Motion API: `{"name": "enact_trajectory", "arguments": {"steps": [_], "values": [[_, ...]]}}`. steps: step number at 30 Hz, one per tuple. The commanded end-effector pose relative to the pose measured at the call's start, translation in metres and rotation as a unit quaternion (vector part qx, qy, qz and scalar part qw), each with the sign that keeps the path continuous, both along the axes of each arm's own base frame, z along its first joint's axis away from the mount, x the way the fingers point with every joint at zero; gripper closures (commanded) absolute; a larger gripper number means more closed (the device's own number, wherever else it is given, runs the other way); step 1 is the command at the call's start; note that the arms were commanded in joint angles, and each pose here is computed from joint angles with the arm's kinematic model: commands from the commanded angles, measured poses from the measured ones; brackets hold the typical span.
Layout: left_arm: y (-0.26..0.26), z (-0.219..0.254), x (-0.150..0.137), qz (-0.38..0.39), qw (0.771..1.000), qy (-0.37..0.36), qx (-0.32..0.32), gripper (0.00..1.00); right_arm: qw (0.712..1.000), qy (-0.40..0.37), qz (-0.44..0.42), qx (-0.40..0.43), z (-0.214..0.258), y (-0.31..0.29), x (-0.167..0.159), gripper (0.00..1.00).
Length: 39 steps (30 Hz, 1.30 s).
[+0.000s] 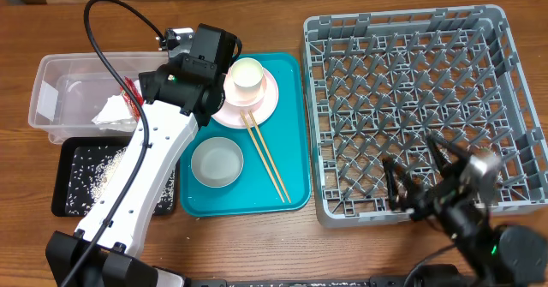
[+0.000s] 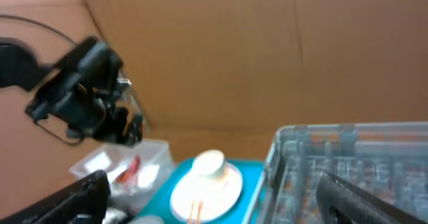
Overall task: Sort waste into correct bins and load items into the dishwasher
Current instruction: 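Reach the right gripper to the wooden chopsticks on the teal tray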
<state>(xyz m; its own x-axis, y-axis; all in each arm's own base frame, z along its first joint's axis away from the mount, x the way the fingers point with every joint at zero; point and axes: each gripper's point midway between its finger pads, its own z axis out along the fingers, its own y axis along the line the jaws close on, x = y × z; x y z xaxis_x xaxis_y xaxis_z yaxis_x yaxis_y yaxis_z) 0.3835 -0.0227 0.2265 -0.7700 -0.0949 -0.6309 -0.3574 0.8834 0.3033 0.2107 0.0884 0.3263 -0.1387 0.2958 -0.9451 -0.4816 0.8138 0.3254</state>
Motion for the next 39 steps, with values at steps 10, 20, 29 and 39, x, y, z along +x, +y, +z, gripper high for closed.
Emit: {"name": "enact_trajectory", "arguments": {"steps": [10,20,29,39], "values": [[0.003,0.010,0.003,0.005,1.000,-0.014,0.009,0.00,0.951,0.181,0.240,0.066,0.061,0.076,0.061,0.00],[0.003,0.010,0.003,0.005,1.000,-0.014,0.009,0.00,0.879,0.353,0.318,0.038,-0.048,0.180,0.085,0.01],[0.003,0.010,0.003,0.005,1.000,-0.014,0.009,0.00,0.844,0.425,0.327,-0.005,-0.121,0.228,0.081,0.15],[0.003,0.010,0.003,0.005,1.000,-0.014,0.009,0.00,0.868,0.454,0.175,-0.101,-0.201,0.221,0.106,0.65]]}}
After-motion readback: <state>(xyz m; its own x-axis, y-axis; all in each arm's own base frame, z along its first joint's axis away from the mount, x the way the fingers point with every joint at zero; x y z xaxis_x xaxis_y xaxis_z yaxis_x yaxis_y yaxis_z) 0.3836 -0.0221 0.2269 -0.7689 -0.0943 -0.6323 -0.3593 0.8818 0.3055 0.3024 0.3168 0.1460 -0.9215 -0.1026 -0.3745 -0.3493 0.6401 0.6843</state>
